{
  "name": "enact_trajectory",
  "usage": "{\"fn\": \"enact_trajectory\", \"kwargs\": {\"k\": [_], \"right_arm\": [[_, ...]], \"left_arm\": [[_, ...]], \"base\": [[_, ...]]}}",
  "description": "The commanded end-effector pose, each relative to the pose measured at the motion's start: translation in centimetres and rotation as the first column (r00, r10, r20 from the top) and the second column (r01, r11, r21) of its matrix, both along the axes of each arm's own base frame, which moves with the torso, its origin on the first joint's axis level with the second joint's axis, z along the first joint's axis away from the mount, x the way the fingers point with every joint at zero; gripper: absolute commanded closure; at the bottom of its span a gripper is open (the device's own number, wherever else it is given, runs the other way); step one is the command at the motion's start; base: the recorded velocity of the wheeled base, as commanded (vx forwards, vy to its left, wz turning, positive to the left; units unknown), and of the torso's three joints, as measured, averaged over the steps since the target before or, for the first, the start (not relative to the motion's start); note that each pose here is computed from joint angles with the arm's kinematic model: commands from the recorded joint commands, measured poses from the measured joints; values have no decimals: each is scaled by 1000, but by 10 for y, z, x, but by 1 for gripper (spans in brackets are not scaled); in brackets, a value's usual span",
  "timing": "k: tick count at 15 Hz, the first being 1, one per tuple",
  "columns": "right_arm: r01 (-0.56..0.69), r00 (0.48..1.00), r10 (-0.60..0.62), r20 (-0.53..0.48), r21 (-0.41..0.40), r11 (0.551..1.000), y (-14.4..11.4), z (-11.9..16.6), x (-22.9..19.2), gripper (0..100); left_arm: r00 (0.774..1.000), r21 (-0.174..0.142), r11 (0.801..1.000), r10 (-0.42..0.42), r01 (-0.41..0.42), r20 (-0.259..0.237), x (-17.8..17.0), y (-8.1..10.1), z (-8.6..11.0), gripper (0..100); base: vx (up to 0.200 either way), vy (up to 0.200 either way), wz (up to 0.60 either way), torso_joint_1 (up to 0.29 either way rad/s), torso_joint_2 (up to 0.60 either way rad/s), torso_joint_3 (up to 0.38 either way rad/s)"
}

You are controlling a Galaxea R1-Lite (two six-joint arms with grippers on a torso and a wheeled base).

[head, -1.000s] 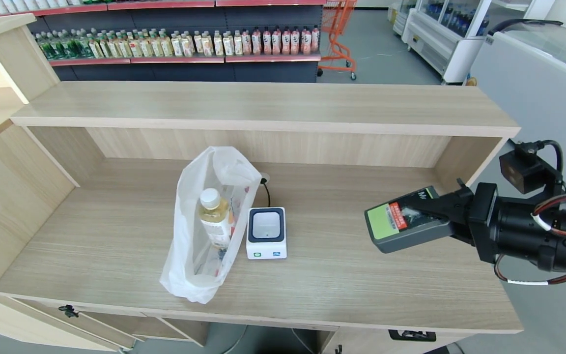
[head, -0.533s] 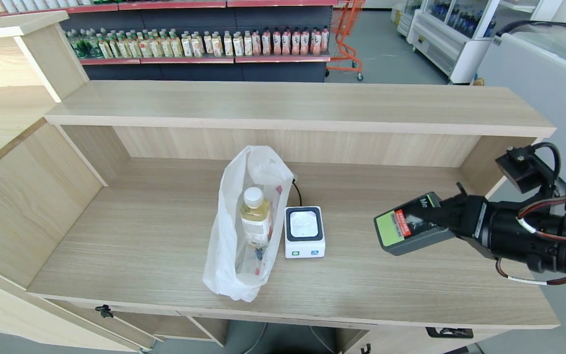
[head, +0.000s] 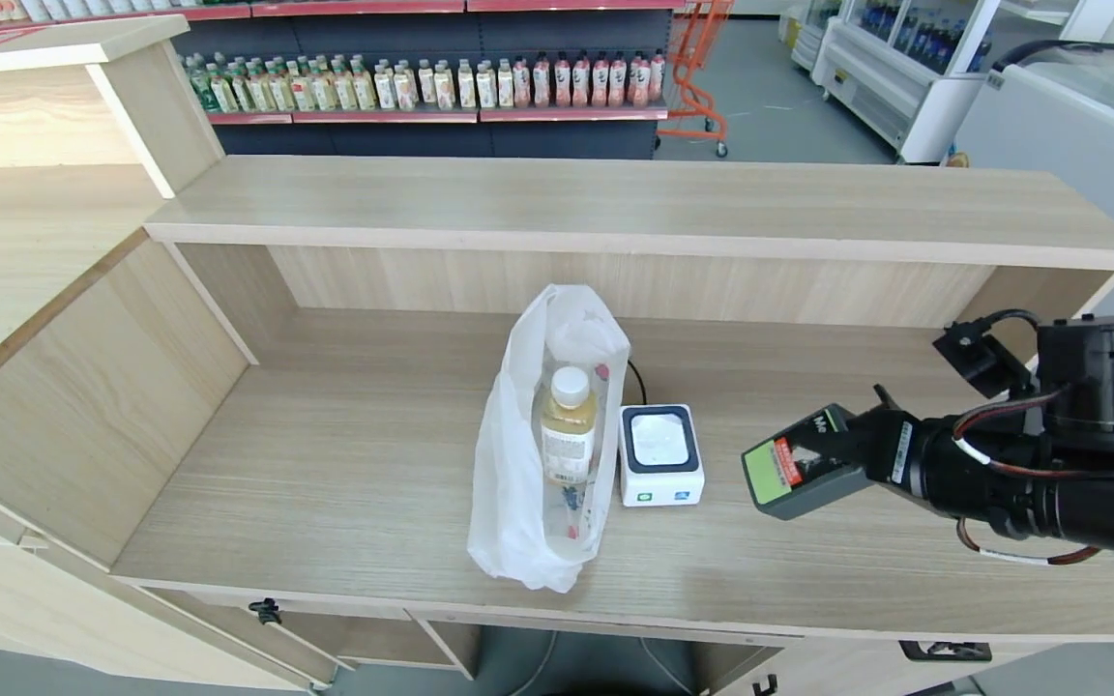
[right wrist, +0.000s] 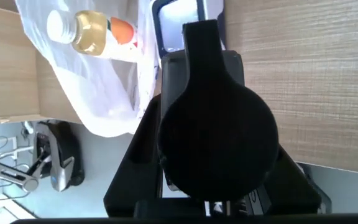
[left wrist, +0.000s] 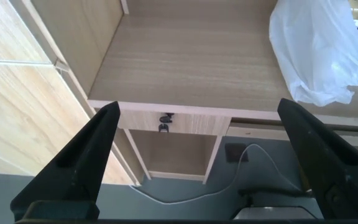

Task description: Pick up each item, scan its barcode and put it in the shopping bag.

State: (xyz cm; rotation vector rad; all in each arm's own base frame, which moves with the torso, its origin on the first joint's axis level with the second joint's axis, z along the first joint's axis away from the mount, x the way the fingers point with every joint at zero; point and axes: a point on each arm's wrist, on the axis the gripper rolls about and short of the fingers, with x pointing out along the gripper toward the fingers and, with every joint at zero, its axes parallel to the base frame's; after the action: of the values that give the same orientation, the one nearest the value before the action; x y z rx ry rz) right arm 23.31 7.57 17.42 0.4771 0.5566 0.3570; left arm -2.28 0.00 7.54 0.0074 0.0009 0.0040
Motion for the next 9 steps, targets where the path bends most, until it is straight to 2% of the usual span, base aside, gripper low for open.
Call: {"fn": "enact_trajectory", "kwargs": {"k": [1, 8, 9], "right_arm": [[-3, 1000, 3, -14, -13, 1000, 3, -10, 13, 100], [-64, 994, 69, 86, -55, 996, 28, -25, 65, 100], [-70, 993, 75, 87, -54, 996, 30, -25, 67, 100]], "left_arm": [[1000, 0, 1000, 1, -1, 1, 0, 0, 0, 0], [1000, 2, 1000, -1, 1, 1, 0, 0, 0, 0], [1000, 2, 1000, -1, 1, 1, 0, 0, 0, 0]], "base": [[0, 0, 0, 0, 0, 0], [0, 0, 0, 0, 0, 0], [200, 0, 0, -2, 7, 2]]}}
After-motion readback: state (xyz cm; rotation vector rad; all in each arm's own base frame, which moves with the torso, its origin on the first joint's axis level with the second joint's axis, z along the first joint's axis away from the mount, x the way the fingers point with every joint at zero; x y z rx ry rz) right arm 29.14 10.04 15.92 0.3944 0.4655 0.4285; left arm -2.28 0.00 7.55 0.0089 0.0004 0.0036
